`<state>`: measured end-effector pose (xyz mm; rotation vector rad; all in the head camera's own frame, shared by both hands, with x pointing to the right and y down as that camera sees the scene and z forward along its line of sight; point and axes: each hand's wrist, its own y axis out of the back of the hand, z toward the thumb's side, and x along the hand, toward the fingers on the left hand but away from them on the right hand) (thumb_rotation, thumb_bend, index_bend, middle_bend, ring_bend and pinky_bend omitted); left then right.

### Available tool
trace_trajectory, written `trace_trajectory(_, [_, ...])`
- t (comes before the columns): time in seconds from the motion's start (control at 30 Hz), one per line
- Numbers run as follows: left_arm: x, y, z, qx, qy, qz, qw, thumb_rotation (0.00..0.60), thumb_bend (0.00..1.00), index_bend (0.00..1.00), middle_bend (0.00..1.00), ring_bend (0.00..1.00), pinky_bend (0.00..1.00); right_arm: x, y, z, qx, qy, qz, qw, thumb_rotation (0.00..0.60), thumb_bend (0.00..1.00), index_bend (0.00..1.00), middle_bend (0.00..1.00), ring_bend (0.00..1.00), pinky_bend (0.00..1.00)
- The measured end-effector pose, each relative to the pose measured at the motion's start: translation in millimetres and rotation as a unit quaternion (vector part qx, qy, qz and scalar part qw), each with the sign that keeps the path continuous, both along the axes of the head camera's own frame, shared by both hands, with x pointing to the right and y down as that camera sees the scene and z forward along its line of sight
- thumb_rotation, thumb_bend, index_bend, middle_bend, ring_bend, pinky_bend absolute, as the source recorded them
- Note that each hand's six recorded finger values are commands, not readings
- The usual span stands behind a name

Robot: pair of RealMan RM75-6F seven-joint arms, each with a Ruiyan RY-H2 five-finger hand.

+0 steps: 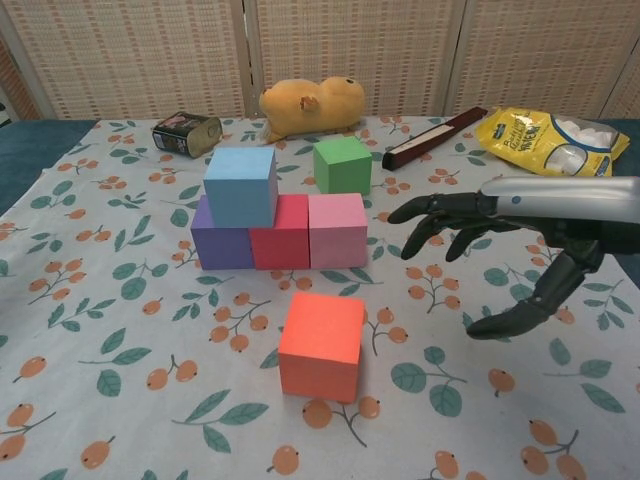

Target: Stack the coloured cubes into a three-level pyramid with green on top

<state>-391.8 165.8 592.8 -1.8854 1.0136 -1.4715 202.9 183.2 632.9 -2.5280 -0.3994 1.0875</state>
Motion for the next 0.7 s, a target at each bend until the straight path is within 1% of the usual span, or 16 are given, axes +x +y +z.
trace_trajectory(0.23, [6, 3, -3, -0.004, 0.016, 0.007, 0.9998, 0.600, 0.31, 0.11, 0.00, 0.00, 0.06, -39, 4, 23, 0.011, -0.005, -0.021, 0.9997, 0.474, 0.00, 0.05, 0.17, 0.01, 0.21])
trace_trajectory(0.4, [13, 4, 0, -0.012, 0.025, 0.019, 0.9994, 0.600, 0.31, 0.11, 0.00, 0.00, 0.06, -59, 8, 33, 0.015, -0.007, -0.030, 0.9994, 0.481, 0.00, 0.05, 0.17, 0.01, 0.21])
trace_trajectory(0.57, [17, 5, 1, -0.016, 0.036, 0.024, 0.9989, 0.600, 0.30, 0.11, 0.00, 0.00, 0.06, -75, 12, 43, 0.035, -0.004, -0.045, 0.9984, 0.484, 0.00, 0.05, 0.17, 0.01, 0.21])
trace_trajectory(0.7, [18, 5, 2, -0.018, 0.040, 0.024, 0.9987, 0.600, 0.30, 0.10, 0.00, 0.00, 0.06, -85, 16, 51, 0.049, -0.003, -0.048, 0.9976, 0.486, 0.00, 0.05, 0.17, 0.01, 0.21])
